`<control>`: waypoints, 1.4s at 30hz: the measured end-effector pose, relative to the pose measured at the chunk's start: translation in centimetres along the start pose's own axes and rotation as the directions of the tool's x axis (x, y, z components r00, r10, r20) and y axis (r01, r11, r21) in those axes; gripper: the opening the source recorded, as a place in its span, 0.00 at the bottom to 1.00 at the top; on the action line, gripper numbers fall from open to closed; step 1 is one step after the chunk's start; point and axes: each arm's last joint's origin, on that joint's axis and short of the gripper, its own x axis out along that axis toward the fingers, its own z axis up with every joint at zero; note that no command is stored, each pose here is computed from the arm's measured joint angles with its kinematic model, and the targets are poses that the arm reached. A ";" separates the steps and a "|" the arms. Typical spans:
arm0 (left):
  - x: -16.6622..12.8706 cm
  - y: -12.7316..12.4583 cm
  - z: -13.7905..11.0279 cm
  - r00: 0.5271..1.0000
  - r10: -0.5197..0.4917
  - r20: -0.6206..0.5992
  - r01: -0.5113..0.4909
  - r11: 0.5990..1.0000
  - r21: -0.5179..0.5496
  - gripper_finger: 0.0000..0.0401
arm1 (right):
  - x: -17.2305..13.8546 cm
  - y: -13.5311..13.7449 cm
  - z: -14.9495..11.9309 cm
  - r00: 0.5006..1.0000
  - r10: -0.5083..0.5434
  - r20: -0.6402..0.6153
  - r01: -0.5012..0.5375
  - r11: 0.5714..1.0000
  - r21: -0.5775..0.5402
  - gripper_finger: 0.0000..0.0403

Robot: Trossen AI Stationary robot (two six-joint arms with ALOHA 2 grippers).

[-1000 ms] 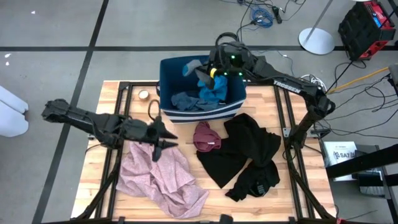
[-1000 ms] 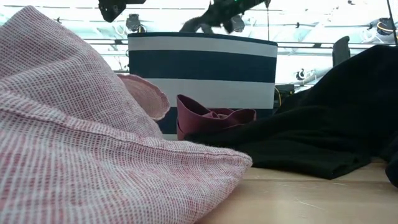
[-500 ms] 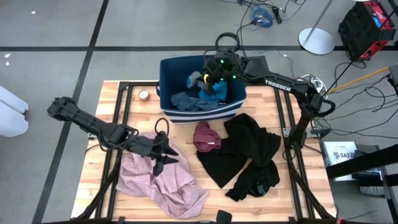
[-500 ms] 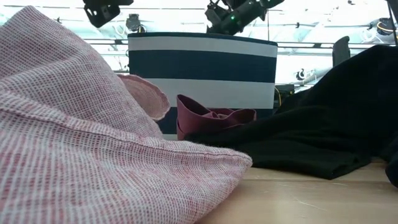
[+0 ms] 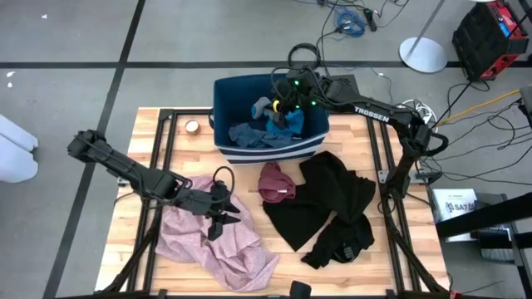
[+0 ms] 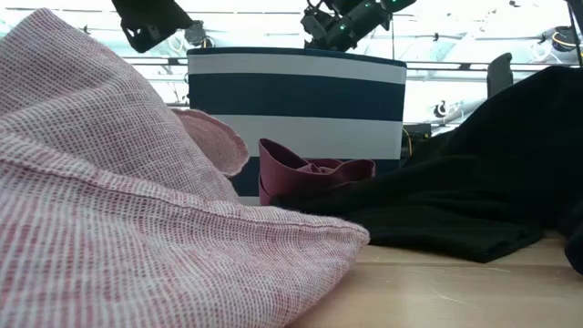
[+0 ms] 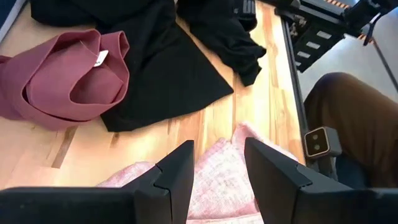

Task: Sort clothes
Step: Put the gray sock into the blue laundry bin, then put the maroon boxer shorts into the blue laundry bin

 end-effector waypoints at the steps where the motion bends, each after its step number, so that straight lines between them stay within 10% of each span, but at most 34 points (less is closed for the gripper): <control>1: 0.1 0.0 -0.1 1.000 0.004 -0.004 -0.004 1.000 0.001 0.38 | 0.0 0.0 0.0 1.000 0.000 0.000 0.000 1.000 -0.005 0.04; 24: 2.8 0.0 -0.5 0.997 0.078 0.003 -0.078 0.992 0.103 0.38 | -5.9 0.6 4.1 0.990 -0.110 -0.091 0.102 0.990 -0.092 0.55; 35: 5.6 1.6 -0.5 0.949 0.304 0.080 -0.314 0.930 0.191 0.38 | -15.4 10.1 2.1 0.936 0.132 -0.326 -0.175 0.979 -0.106 0.53; 42: 7.9 4.1 -0.4 0.919 0.390 0.055 -0.394 0.911 0.127 0.38 | -17.1 16.3 -5.8 0.978 0.062 -0.199 -0.086 0.990 -0.115 0.53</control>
